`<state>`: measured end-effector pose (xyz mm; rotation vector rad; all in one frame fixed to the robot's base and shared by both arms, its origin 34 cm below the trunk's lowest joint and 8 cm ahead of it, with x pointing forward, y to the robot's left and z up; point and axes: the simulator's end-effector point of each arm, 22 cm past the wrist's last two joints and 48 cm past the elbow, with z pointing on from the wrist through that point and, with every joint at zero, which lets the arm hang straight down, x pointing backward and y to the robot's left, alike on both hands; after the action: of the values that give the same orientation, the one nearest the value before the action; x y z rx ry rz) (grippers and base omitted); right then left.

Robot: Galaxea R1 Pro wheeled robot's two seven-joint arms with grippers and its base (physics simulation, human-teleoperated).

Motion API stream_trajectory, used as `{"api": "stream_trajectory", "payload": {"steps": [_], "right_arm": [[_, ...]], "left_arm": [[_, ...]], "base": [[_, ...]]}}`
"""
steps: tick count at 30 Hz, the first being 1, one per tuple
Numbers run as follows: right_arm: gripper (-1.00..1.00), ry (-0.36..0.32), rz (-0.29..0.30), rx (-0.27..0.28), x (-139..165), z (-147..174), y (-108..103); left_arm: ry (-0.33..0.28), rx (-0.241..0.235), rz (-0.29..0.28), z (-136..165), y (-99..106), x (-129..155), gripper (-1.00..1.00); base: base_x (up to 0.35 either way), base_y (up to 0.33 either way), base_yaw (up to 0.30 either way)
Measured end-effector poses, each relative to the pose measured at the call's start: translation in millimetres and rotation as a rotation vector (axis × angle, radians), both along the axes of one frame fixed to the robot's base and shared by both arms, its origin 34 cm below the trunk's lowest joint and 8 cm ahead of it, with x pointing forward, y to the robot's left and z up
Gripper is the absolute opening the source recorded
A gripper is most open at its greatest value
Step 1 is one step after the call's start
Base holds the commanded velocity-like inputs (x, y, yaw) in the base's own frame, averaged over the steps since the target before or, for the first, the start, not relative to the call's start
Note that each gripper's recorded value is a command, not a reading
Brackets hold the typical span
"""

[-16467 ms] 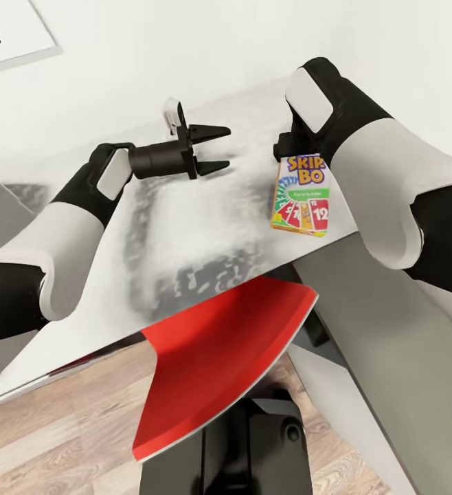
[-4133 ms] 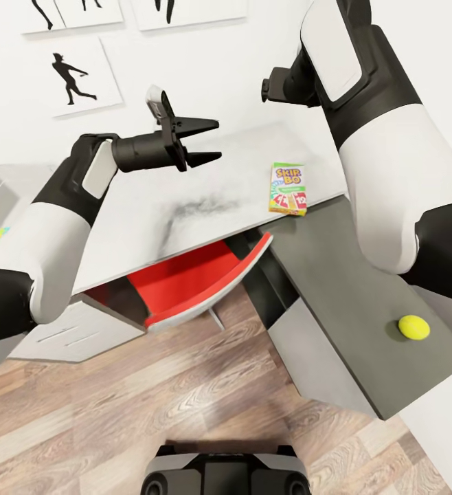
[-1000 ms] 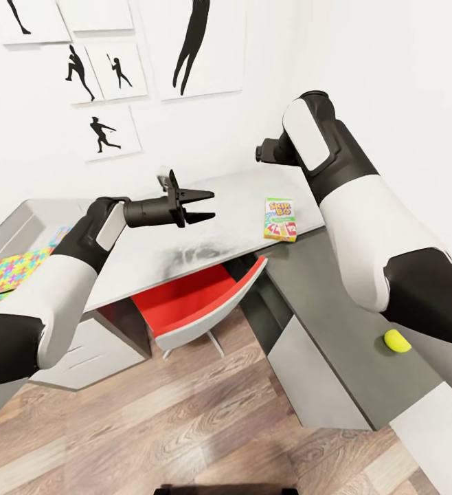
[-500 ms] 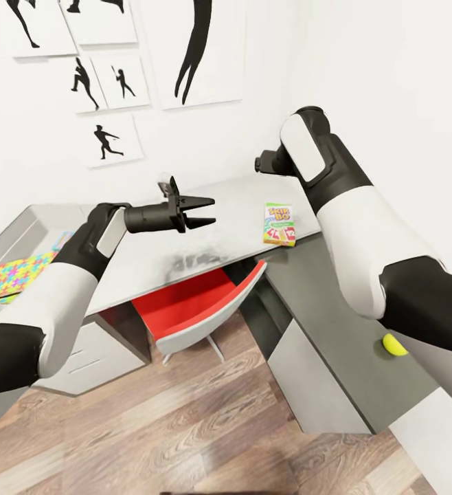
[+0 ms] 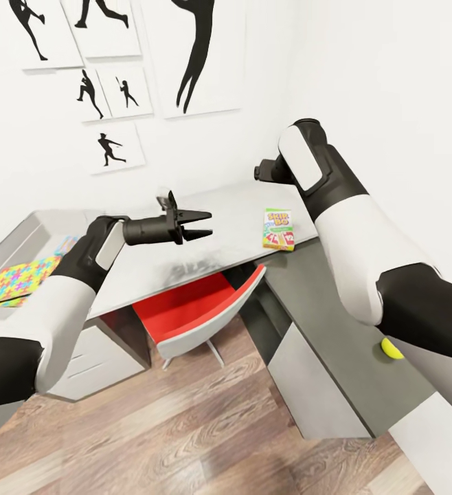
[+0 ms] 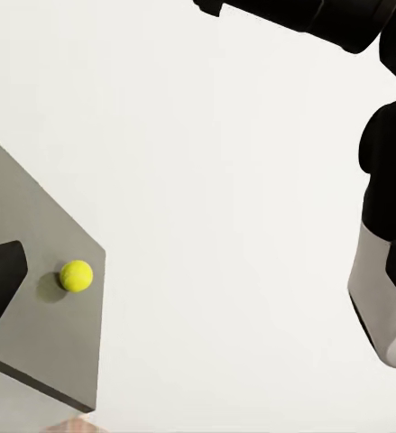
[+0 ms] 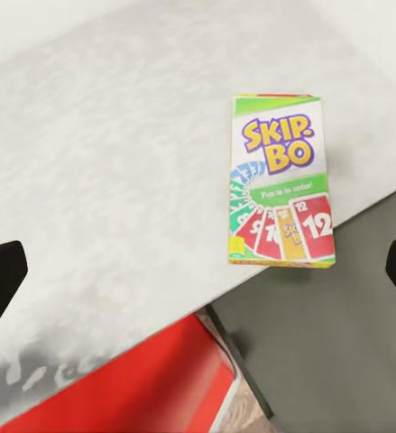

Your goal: Put all the toys in the child's room - the three board games (two on the bed and one on the table), the two jigsaw puzzles on the table, and the tennis ball on the table - inside the toy box on the table in the child's room.

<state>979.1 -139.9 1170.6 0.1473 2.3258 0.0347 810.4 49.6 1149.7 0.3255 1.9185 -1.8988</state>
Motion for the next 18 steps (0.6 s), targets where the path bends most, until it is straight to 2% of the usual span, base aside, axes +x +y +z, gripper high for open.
{"api": "stream_trajectory", "payload": {"steps": [6, 18], "right_arm": [[1.0, -0.001, 0.002, 0.001, -4.4, 1.5, 0.6], [1.0, -0.069, 0.059, 0.013, -20.5, 39.5, 11.2]], "left_arm": [[-0.039, -0.005, -0.019, 1.9, -4.6, -19.6, 1.0], [-0.102, -0.013, -0.047, 5.9, -12.2, -55.9, 1.0]], "base": [[0.0, 0.0, 0.0], [0.0, 0.0, 0.0]]}}
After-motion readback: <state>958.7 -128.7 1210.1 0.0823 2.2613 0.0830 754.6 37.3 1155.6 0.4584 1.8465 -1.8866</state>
